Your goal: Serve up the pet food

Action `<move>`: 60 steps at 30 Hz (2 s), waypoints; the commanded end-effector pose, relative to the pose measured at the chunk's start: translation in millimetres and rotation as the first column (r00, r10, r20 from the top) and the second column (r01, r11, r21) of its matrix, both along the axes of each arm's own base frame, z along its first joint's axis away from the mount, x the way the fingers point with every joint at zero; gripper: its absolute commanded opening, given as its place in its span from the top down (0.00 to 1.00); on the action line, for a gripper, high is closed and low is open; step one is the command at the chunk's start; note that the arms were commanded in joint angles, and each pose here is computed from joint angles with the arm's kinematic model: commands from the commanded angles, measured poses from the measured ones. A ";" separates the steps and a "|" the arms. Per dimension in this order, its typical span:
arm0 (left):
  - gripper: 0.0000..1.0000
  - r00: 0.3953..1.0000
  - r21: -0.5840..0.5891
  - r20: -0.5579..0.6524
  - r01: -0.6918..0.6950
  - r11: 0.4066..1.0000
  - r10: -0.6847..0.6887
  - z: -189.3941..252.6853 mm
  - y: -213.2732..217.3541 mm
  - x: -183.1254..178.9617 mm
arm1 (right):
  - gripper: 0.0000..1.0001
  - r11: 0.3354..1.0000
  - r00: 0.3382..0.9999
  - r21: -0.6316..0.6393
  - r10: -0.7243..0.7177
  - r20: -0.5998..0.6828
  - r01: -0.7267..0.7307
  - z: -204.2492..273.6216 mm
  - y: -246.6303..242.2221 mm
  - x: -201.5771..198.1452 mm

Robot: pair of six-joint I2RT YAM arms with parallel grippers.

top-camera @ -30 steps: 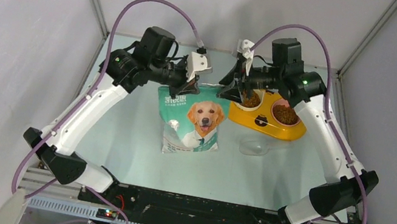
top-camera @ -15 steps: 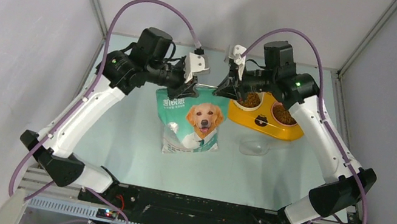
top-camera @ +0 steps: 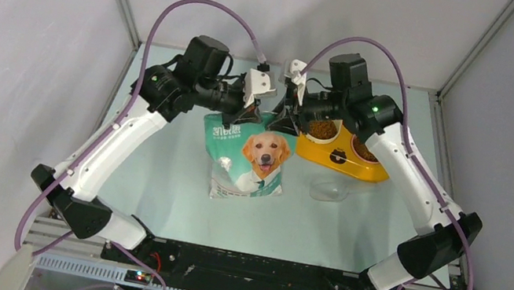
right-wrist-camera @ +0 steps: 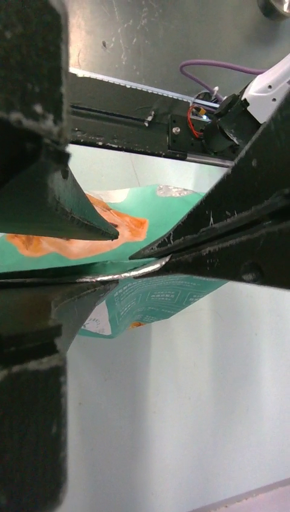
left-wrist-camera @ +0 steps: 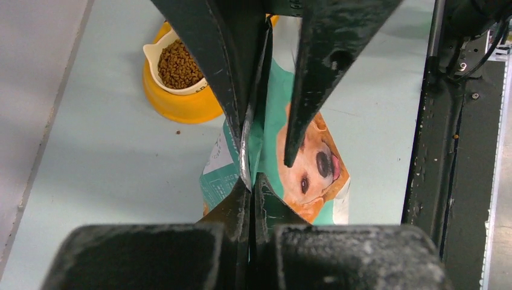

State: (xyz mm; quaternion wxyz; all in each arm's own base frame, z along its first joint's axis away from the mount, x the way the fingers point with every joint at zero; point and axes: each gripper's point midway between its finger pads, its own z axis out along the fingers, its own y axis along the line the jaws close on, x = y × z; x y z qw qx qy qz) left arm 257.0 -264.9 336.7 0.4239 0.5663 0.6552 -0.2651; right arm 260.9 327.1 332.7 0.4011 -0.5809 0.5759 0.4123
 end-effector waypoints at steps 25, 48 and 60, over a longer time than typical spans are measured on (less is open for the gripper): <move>1.00 0.978 0.082 0.144 -0.163 0.983 0.150 -2.7 63.2 -15.4 | 0.58 0.992 0.991 0.016 0.126 0.054 -0.127 11.4 33.5 -22.8; 1.00 0.958 0.081 0.144 -0.260 0.962 0.247 -1.4 101.2 -18.3 | 0.67 0.996 0.978 -0.036 0.084 0.189 -0.079 11.9 56.6 -8.6; 1.00 0.965 0.004 0.141 -0.224 0.975 0.221 12.6 91.2 -25.5 | 0.93 0.995 0.969 -0.034 0.102 0.226 -0.097 13.7 78.4 -3.9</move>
